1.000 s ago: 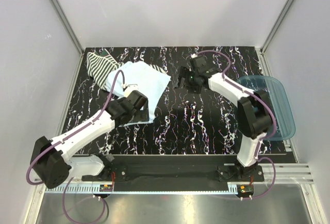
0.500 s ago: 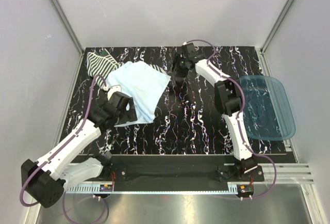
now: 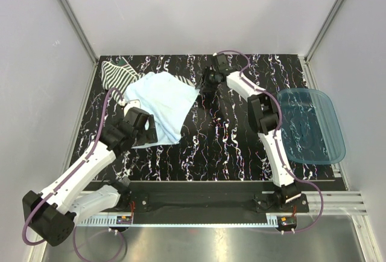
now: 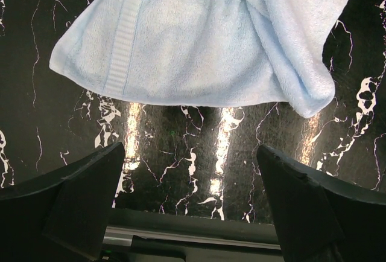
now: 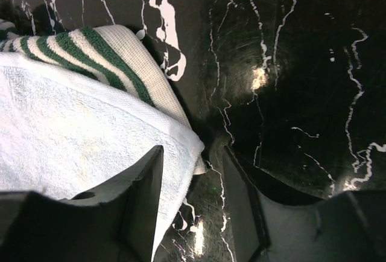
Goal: Roll the towels
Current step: Move the towel to the center of the board
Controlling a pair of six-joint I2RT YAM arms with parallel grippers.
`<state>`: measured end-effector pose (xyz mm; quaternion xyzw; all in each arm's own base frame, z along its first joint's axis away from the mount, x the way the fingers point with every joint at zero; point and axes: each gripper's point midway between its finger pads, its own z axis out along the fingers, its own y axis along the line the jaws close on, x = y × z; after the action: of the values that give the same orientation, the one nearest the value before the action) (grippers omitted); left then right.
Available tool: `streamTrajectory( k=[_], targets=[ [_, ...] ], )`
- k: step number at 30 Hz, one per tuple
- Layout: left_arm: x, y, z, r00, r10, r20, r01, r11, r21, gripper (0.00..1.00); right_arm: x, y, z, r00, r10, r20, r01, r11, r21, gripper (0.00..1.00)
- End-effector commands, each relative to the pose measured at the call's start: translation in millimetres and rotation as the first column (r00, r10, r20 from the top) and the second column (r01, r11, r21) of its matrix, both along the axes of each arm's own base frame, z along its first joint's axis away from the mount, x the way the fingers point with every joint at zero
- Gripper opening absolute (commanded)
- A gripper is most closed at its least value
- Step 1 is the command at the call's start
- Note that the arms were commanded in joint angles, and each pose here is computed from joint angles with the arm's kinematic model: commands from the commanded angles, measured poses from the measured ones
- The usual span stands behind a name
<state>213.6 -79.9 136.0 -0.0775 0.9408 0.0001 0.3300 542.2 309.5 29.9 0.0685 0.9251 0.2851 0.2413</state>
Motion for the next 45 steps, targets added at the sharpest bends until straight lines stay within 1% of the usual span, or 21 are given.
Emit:
streamTrajectory(
  k=[1, 7, 9, 11, 12, 15, 17, 20, 22, 23, 24, 27, 31, 36, 37, 39, 40, 42, 43, 45],
  targets=[
    [9.1, -0.9, 10.1, 0.999, -0.005, 0.050, 0.006, 1.000, -0.004, 0.99, -6.5, 7.2, -16.1, 0.999, 0.023, -0.038, -0.023, 0.999, 0.022, 0.50],
    [9.1, -1.0, 8.1, 0.999, -0.003, 0.047, 0.003, 1.000, -0.005, 0.99, -5.4, 8.2, -21.3, 0.999, 0.015, -0.042, -0.014, 0.999, 0.029, 0.45],
    [9.3, -1.1, 9.0, 0.999, -0.003, 0.050, 0.003, 1.000, -0.006, 0.99, -4.5, 8.0, -22.6, 0.999, 0.014, -0.040, -0.013, 1.000, 0.026, 0.40],
    [8.8, -1.0, 7.9, 0.999, -0.003, 0.048, 0.003, 1.000, -0.005, 0.99, -2.0, 7.0, -22.4, 0.999, 0.005, -0.035, -0.004, 1.000, 0.020, 0.39],
    [9.2, -0.7, 8.1, 0.999, -0.002, 0.048, 0.002, 1.000, -0.004, 0.98, -1.7, 7.5, -21.5, 1.000, 0.005, -0.030, -0.005, 1.000, 0.018, 0.35],
    [9.0, -0.4, 7.7, 0.999, 0.000, 0.046, 0.000, 1.000, -0.002, 0.99, 3.4, 5.0, -18.8, 1.000, -0.008, -0.014, 0.008, 1.000, 0.012, 0.30],
    [8.7, 0.0, 6.1, 0.999, 0.001, 0.040, -0.002, 1.000, 0.002, 0.99, 5.5, 3.6, -16.6, 1.000, -0.014, -0.003, 0.014, 1.000, 0.005, 0.24],
    [8.8, -0.2, 5.5, 0.999, 0.002, 0.038, -0.002, 1.000, 0.004, 0.98, 10.2, 0.0, -9.2, 1.000, -0.020, 0.022, 0.020, 1.000, 0.000, 0.18],
    [9.0, 0.1, 4.4, 0.999, 0.003, 0.036, -0.004, 1.000, 0.005, 0.98, 14.1, -2.7, -2.9, 0.999, -0.027, 0.038, 0.027, 1.000, 0.000, 0.11],
    [9.3, 0.0, 5.0, 0.999, 0.003, 0.037, -0.004, 1.000, 0.005, 0.98, 15.9, -4.1, 1.8, 0.999, -0.029, 0.045, 0.029, 1.000, 0.002, 0.04],
    [9.5, -0.6, 4.9, 0.999, 0.003, 0.036, -0.003, 1.000, 0.004, 0.98, 17.0, -4.8, 4.7, 0.998, -0.030, 0.050, 0.029, 1.000, 0.003, 0.01],
    [8.8, 0.0, 3.4, 1.000, 0.005, 0.030, -0.005, 1.000, 0.008, 0.98, 21.6, -6.3, 19.9, 0.996, -0.026, 0.081, 0.026, 1.000, 0.003, 0.00],
    [8.9, 0.4, 4.9, 0.999, 0.013, 0.033, -0.013, 1.000, 0.003, 0.98, 22.8, -6.7, 48.4, 0.993, -0.019, 0.120, 0.017, 1.000, 0.013, 0.00],
    [7.5, -6.2, 1.0, 1.000, 0.013, 0.022, -0.012, 0.999, -0.034, 0.98, 19.4, -7.0, 111.9, 0.979, 0.000, 0.205, -0.008, 0.999, 0.038, 0.00],
    [6.8, -7.4, -0.9, 1.000, 0.011, 0.017, -0.011, 0.999, -0.040, 0.98, 16.7, -9.5, 134.2, 0.972, 0.002, 0.233, -0.013, 0.999, 0.042, 0.00],
    [6.2, -10.4, -3.9, 1.000, 0.017, 0.007, -0.017, 0.998, -0.060, 0.98, 13.8, -12.7, 160.4, 0.962, 0.001, 0.272, -0.013, 0.999, 0.043, 0.00],
    [5.5, -11.1, -6.5, 1.000, 0.020, -0.001, -0.020, 0.998, -0.063, 0.98, 8.9, -17.9, 186.4, 0.950, -0.001, 0.311, -0.012, 0.999, 0.041, 0.00],
    [5.5, -11.6, -7.5, 1.000, 0.024, -0.004, -0.024, 0.998, -0.066, 0.98, 3.5, -26.1, 213.9, 0.936, -0.014, 0.352, 0.001, 0.999, 0.038, 0.00],
    [5.6, -12.0, -8.4, 1.000, 0.030, -0.009, -0.030, 0.997, -0.067, 0.98, -4.9, -34.8, 238.9, 0.924, -0.032, 0.381, 0.018, 0.999, 0.040, 0.00],
    [5.2, -13.7, -7.8, 0.999, 0.030, -0.013, -0.031, 0.996, -0.079, 0.98, -11.4, -52.8, 259.8, 0.914, -0.065, 0.401, 0.048, 0.998, 0.052, 0.00]
  ],
)
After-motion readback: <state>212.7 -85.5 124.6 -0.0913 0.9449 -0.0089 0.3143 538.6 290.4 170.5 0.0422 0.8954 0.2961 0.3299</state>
